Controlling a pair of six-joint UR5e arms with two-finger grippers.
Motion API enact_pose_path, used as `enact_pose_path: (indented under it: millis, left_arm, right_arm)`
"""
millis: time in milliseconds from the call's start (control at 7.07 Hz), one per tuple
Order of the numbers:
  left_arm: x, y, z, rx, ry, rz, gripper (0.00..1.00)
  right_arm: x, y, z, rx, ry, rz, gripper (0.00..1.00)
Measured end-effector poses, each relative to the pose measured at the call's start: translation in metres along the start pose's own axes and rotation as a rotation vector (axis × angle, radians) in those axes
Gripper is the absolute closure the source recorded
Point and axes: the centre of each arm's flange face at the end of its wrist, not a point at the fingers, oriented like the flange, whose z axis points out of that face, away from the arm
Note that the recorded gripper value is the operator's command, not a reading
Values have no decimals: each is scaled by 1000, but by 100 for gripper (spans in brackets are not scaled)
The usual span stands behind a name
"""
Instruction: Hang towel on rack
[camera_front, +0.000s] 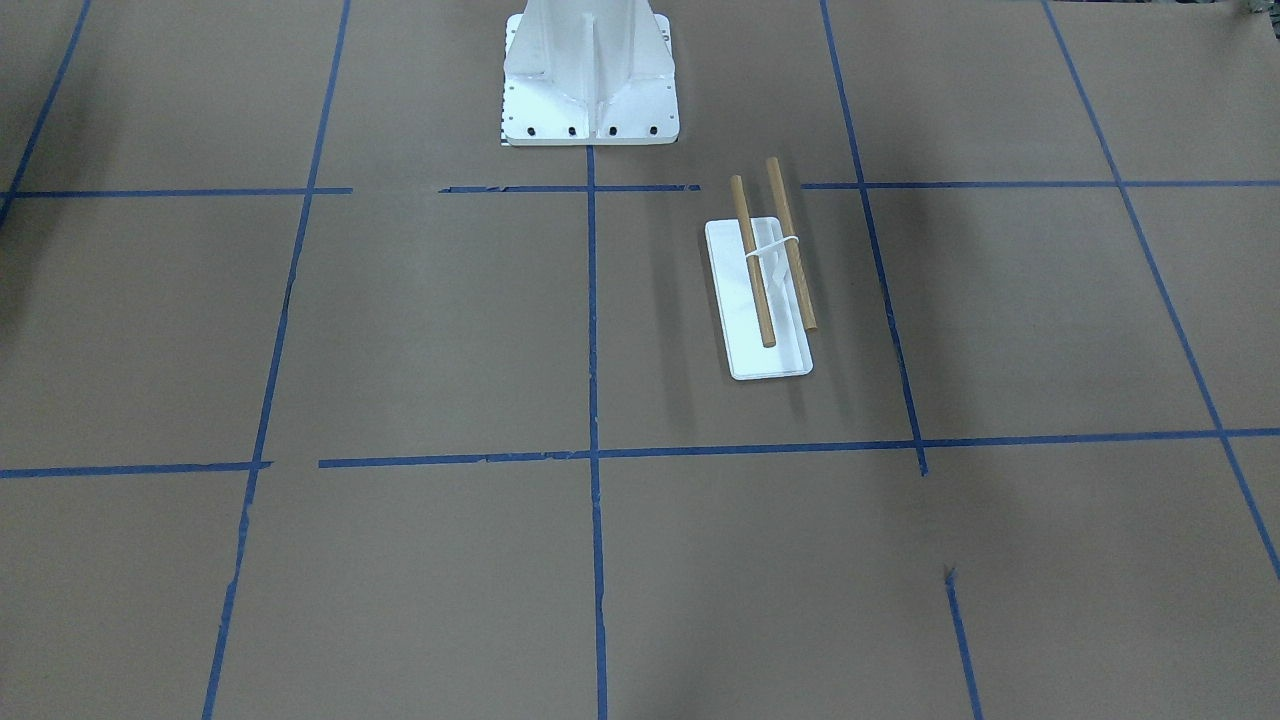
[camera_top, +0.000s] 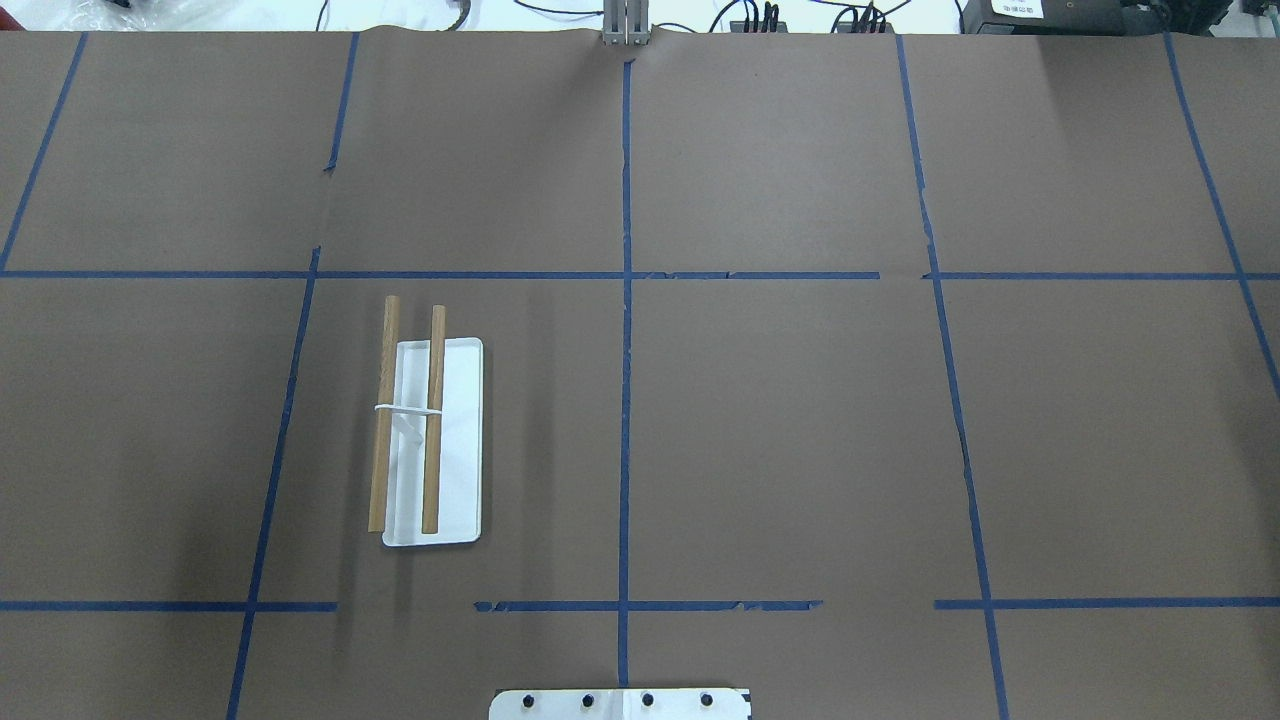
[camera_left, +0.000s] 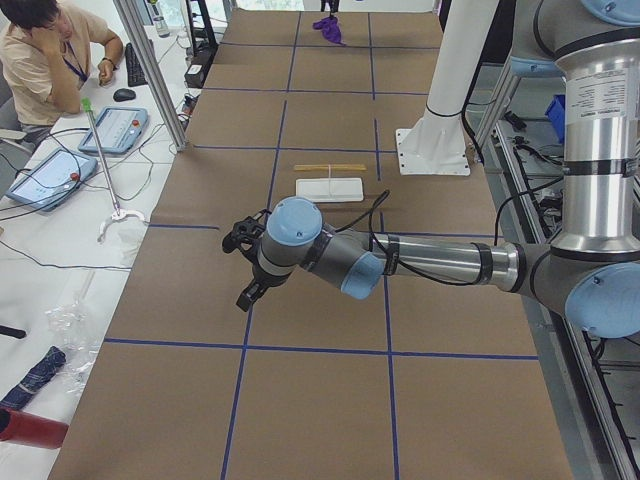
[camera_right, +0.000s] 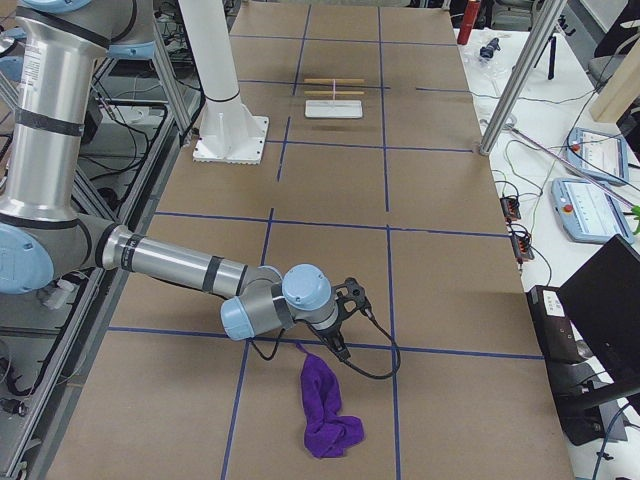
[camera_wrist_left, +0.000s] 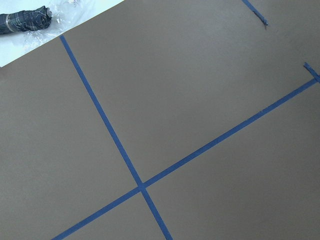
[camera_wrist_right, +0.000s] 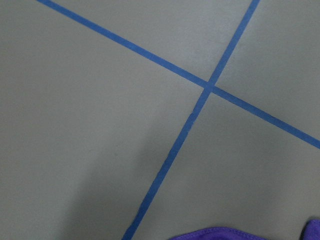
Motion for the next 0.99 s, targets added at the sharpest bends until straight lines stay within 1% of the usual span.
enact_pose_path:
  millis: [142, 283, 425, 566, 708, 849, 991]
  left_arm:
    - [1, -1, -1, 3, 0, 4, 0]
    - [2, -3, -2, 6, -1, 7, 0]
    - [3, -4, -3, 9, -1, 11, 0]
    - [4, -6, -4, 12, -2, 13, 0]
    - [4, -7, -4, 13, -2, 15, 0]
    - [4, -8, -5, 14, -2, 15, 0]
    - [4, -8, -5, 14, -2, 15, 0]
  right_arm:
    - [-12, -2, 31, -51, -17, -21, 0]
    - [-12, 9, 56, -91, 8, -39, 0]
    - [-2, 27, 75, -103, 48, -57, 1]
    - [7, 44, 88, -102, 71, -70, 4]
    - [14, 54, 92, -98, 98, -82, 12]
    - [19, 61, 93, -101, 132, -91, 53]
    - [21, 65, 94, -106, 150, -103, 97]
